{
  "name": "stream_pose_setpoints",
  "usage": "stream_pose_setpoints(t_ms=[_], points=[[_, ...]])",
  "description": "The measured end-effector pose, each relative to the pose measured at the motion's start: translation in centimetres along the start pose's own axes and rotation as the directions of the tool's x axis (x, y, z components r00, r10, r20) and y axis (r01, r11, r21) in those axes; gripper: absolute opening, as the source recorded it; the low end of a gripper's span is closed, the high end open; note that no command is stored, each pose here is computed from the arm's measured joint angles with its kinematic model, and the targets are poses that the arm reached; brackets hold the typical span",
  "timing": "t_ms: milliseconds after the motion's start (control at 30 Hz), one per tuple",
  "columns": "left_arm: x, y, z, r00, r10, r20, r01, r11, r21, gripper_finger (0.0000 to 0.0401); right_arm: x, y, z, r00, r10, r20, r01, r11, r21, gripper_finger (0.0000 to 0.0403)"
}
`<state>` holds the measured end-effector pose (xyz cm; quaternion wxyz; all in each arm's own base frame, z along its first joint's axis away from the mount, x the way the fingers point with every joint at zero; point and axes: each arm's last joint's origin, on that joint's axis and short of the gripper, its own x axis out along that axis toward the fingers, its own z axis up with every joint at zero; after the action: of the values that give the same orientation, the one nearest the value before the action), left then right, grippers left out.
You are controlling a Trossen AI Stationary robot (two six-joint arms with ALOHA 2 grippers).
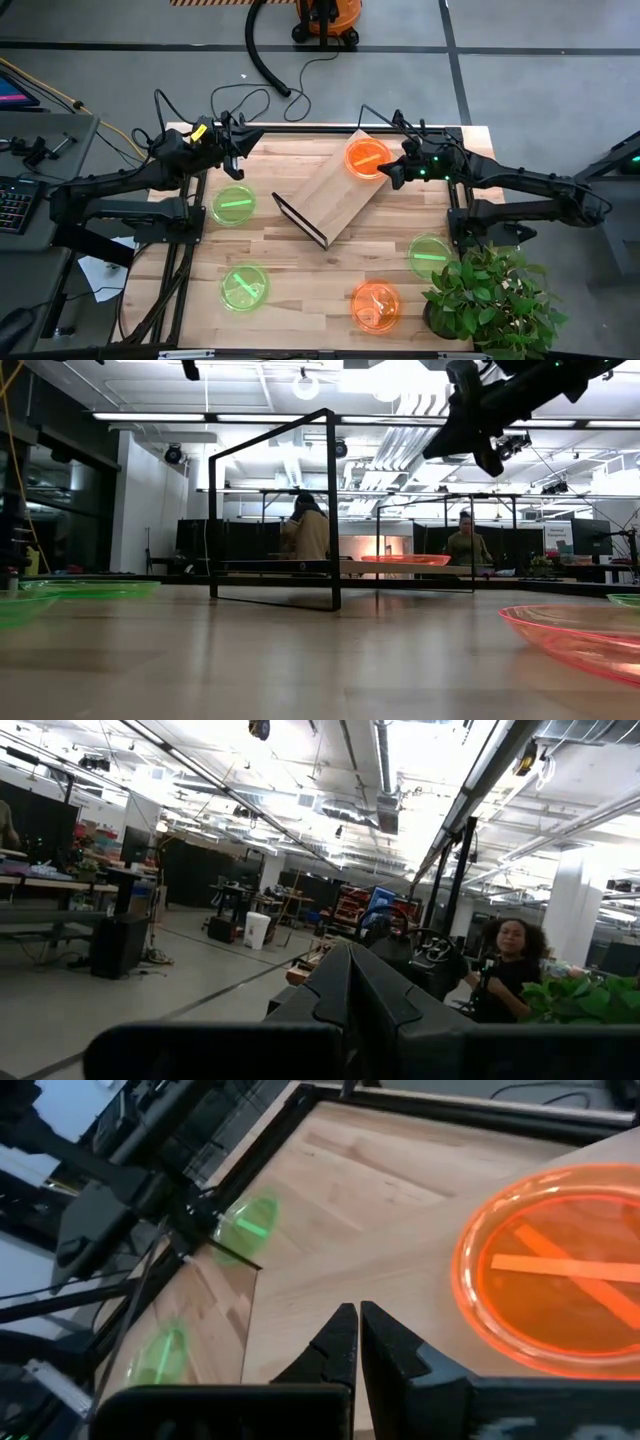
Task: Place and stack plates onto a shelf
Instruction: Stack the orange plate on top of the orange plate on the shelf
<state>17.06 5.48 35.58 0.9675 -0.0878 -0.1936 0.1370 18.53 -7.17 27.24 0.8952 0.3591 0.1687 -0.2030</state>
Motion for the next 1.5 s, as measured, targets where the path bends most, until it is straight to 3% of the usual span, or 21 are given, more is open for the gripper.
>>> stream_pose_setpoints(t_ms=[333,600,800,1067,1500], points=[[0.0,0.0,-0.1,1.000,0.003,-0.007,-0.003,1.000,0.000,0.0000,0.0,0.7,-0.3,0.982,0.163,-0.097,-0.163,0.987,0.004,0.0012],[0.0,0.1,-0.3,0.999,0.011,-0.030,-0.011,1.000,0.001,0.0000,0.1,3.6,-3.6,0.896,0.301,-0.327,-0.289,0.954,0.086,0.0124],[0.0,0.1,-0.3,1.000,0.011,-0.027,-0.011,1.000,0.001,0.0000,0.4,6.1,-9.2,0.737,0.254,-0.627,-0.239,0.965,0.110,0.0176],[0.0,0.1,-0.3,1.000,0.011,-0.028,-0.011,1.000,-0.001,0.0000,2.1,8.4,-16.7,0.563,0.126,-0.817,-0.153,0.987,0.047,0.0178],[0.0,0.1,-0.3,1.000,0.011,-0.027,-0.012,1.000,-0.025,0.0000,5.1,7.9,-23.4,0.531,-0.061,-0.845,0.025,0.998,-0.056,0.0178]])
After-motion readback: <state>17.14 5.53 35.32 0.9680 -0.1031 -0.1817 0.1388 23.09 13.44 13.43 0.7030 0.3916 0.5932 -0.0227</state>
